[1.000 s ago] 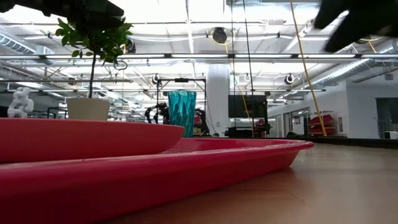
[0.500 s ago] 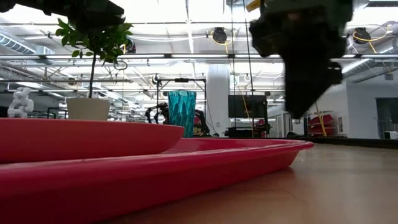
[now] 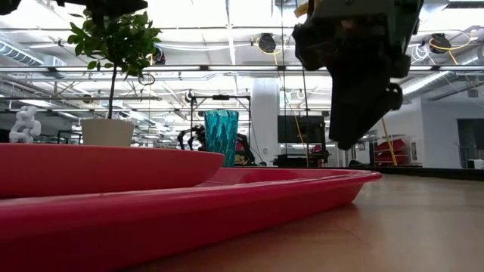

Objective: Pick and place plate/cup/fork/spoon on tray
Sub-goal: Move the red tray to the center of the table

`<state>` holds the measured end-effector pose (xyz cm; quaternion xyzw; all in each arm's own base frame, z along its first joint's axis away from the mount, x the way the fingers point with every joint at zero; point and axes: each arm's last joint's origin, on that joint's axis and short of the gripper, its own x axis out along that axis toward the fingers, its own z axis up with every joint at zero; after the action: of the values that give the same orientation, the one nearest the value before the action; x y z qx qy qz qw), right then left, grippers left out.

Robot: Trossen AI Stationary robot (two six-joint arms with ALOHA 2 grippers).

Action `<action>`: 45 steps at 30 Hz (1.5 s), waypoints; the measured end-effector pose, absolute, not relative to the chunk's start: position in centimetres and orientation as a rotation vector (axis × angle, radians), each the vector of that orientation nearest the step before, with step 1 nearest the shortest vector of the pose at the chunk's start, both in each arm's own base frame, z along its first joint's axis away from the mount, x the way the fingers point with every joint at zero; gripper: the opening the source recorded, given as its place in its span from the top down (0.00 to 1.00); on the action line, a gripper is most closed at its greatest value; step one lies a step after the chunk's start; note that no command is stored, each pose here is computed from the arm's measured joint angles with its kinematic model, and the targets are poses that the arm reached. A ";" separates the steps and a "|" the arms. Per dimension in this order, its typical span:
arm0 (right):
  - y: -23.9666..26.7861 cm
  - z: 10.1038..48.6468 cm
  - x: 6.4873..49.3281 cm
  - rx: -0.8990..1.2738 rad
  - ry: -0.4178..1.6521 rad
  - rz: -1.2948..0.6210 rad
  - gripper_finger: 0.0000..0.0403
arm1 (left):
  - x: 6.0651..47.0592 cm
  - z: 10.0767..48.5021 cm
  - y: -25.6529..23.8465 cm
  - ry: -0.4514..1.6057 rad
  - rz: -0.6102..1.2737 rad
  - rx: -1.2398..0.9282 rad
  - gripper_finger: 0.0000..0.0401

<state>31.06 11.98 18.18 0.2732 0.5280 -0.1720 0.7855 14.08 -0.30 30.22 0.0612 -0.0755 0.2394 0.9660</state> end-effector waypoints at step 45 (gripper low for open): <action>12.9 14.5 30.8 0.443 1.067 -0.173 1.00 | 14.0 30.4 0.3 -0.159 0.550 0.135 0.47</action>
<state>30.80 12.93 14.51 0.2089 0.5038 -0.0815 0.8342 14.02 0.32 30.37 0.0664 -0.0781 0.2710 0.9571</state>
